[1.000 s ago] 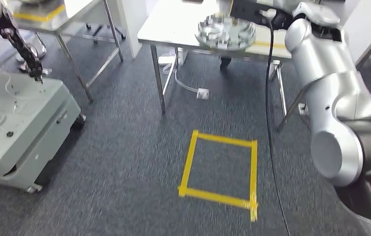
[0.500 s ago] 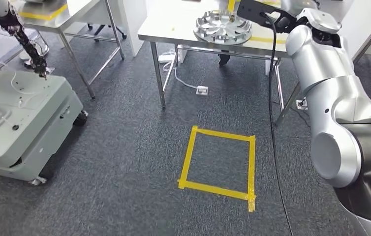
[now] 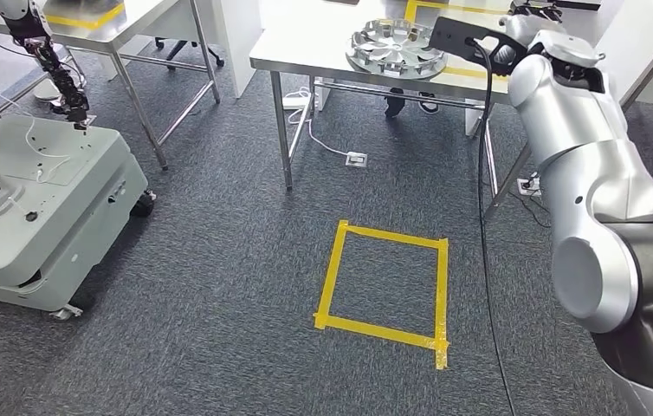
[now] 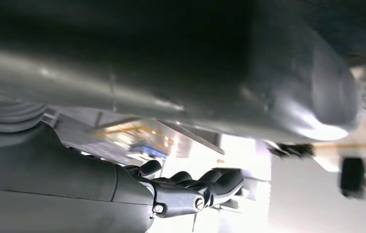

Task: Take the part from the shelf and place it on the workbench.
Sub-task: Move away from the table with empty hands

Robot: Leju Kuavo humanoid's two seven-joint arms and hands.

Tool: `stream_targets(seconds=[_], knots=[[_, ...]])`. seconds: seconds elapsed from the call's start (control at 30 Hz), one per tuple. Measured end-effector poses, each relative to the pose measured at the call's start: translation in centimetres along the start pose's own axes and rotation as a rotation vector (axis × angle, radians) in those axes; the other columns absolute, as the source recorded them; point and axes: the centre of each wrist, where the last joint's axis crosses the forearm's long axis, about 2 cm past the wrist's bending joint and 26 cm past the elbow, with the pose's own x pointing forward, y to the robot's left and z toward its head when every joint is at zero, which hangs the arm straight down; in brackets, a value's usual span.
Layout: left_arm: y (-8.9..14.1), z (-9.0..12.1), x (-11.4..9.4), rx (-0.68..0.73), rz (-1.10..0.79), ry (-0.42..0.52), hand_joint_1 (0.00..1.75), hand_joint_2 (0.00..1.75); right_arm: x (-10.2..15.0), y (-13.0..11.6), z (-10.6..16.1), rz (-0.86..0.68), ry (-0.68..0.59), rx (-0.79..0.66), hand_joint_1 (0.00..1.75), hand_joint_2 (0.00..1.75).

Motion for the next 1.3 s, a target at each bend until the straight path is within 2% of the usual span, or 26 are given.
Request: stream_targets(seconds=[0.1,0.23,0.33,0.5,0.7,0.83,0.93,1.1,1.3], knots=[[-0.3,0.1,0.1,-0.006,0.01,0.0,0.0,0.0,-2.0,5.3,-0.4,-0.039,0.086,0.065,0.0,0.0],[-0.6,0.2,0.3,-0.012,0.012,-0.003,0.0,0.0,-5.3,15.9,0.6,-0.188,0.186,0.185,0.0,0.0],[-0.6,0.2,0.3,-0.012,0.009,0.007,0.0,0.0,-7.5,24.0,2.9,-0.311,0.252,0.251,0.0,0.0],[-0.6,0.3,0.0,-0.001,-0.003,0.032,0.0,0.0,-10.0,37.7,10.3,-0.528,0.438,0.327,0.0,0.0],[-0.7,0.3,-0.3,0.001,-0.01,0.047,0.0,0.0,-10.2,48.3,20.0,-0.619,0.695,0.513,0.0,0.0],[-0.7,0.3,-0.4,-0.008,-0.015,0.043,0.0,0.0,-8.3,53.3,26.2,-0.71,0.832,0.669,0.0,0.0],[-0.7,0.3,-0.5,-0.013,-0.022,0.032,0.0,0.0,-6.7,55.4,29.3,-0.797,0.919,0.756,0.0,0.0],[-0.4,0.2,-0.5,-0.021,-0.048,0.007,0.0,0.0,-4.4,56.9,31.3,-0.856,1.009,0.839,0.0,0.0],[-0.3,0.1,-0.4,-0.021,-0.062,0.002,0.0,0.0,-3.0,57.4,32.0,-0.883,1.01,0.881,0.0,0.0]])
